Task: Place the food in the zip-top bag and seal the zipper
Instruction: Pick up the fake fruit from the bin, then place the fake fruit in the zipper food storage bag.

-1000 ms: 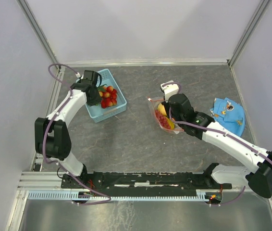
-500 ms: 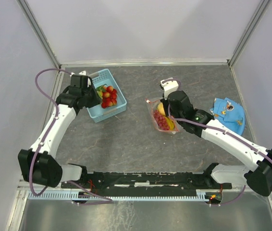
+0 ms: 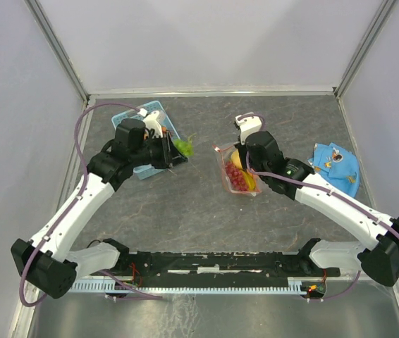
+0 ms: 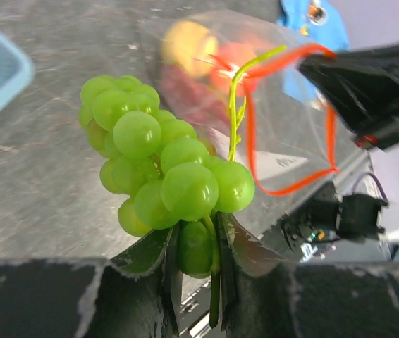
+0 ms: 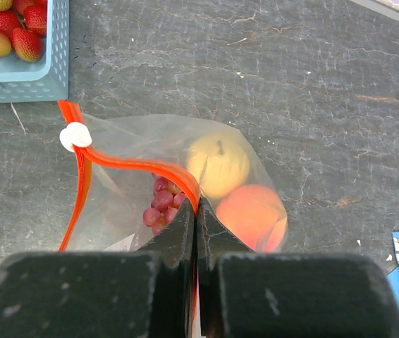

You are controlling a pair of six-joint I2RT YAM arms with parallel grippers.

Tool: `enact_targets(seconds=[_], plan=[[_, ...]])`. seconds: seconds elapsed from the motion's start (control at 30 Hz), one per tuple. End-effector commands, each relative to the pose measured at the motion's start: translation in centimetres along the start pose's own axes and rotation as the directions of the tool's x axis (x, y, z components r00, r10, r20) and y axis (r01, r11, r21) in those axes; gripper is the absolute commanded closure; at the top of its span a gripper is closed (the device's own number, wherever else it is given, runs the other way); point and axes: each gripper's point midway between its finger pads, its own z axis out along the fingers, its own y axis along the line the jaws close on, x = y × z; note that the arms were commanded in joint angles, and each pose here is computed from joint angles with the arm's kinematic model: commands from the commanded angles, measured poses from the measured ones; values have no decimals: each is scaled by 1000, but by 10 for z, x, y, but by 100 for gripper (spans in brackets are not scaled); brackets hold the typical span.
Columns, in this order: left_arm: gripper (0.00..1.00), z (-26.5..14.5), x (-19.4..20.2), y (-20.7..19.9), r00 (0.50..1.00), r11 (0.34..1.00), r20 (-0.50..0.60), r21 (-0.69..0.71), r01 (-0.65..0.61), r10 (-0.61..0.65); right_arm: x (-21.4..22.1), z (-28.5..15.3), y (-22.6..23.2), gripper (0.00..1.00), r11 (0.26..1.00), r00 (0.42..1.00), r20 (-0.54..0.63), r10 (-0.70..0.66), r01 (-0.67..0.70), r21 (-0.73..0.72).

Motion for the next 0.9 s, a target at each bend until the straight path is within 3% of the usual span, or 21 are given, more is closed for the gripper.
enact_targets(seconds=[0.0, 0.33, 0.87], plan=[[93, -13, -8, -55, 989, 968, 64, 203, -145, 134, -36, -13, -5, 98, 999, 994, 94, 52, -53, 0], [93, -16, 18, -112, 971, 871, 63, 430, -235, 231, -39, -20, 0, 98, 997, 993, 100, 69, -65, -44], [94, 18, 49, -153, 955, 775, 75, 569, -277, 287, -40, -33, 2, 98, 995, 991, 121, 62, -51, -87]])
